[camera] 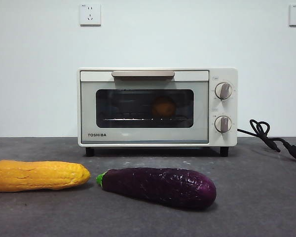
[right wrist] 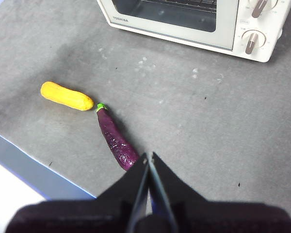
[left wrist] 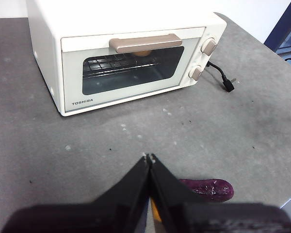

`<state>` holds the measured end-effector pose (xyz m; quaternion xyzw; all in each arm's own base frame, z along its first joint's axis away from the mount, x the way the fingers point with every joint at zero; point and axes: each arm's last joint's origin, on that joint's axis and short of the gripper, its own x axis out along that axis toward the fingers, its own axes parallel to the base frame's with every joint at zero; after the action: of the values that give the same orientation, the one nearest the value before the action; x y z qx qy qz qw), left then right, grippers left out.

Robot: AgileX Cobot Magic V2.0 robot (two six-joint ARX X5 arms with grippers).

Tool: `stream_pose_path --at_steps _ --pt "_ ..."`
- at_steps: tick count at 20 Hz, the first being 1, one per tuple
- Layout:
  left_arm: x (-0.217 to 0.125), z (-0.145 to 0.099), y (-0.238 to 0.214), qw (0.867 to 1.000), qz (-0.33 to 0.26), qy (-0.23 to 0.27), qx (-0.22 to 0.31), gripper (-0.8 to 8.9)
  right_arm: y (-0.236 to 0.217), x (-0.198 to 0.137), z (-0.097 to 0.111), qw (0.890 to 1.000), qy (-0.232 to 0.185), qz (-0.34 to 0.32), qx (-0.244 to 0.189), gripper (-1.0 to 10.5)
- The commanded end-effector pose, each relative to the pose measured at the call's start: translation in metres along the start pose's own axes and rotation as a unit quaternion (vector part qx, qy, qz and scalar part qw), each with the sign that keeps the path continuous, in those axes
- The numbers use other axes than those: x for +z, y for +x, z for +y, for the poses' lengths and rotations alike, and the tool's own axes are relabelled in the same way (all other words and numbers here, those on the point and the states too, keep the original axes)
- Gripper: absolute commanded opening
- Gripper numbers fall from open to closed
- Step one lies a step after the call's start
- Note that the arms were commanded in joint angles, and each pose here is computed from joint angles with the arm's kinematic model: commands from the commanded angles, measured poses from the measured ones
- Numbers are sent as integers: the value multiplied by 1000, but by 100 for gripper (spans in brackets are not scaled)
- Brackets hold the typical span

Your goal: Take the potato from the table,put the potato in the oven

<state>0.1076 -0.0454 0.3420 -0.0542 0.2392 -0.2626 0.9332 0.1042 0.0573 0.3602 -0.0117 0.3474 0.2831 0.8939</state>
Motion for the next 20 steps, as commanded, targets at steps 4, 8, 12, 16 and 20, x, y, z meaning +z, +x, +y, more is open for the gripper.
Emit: stream_pose_path --at_steps 4,8,12,16,20 --pt "8 12 -6 978 -50 99 176 -4 0 0 0 1000 -1 -1 0 1" --pt "-11 29 -20 944 -141 107 277 -4 0 0 0 1000 -1 -1 0 1" --pt "-62 47 -7 911 -235 112 321 -4 0 0 0 1000 -1 -1 0 1" --pt "-115 60 15 913 -225 109 323 -4 0 0 0 1000 -1 -1 0 1" --pt "-147 69 33 922 -205 103 311 -4 0 0 0 1000 -1 -1 0 1"
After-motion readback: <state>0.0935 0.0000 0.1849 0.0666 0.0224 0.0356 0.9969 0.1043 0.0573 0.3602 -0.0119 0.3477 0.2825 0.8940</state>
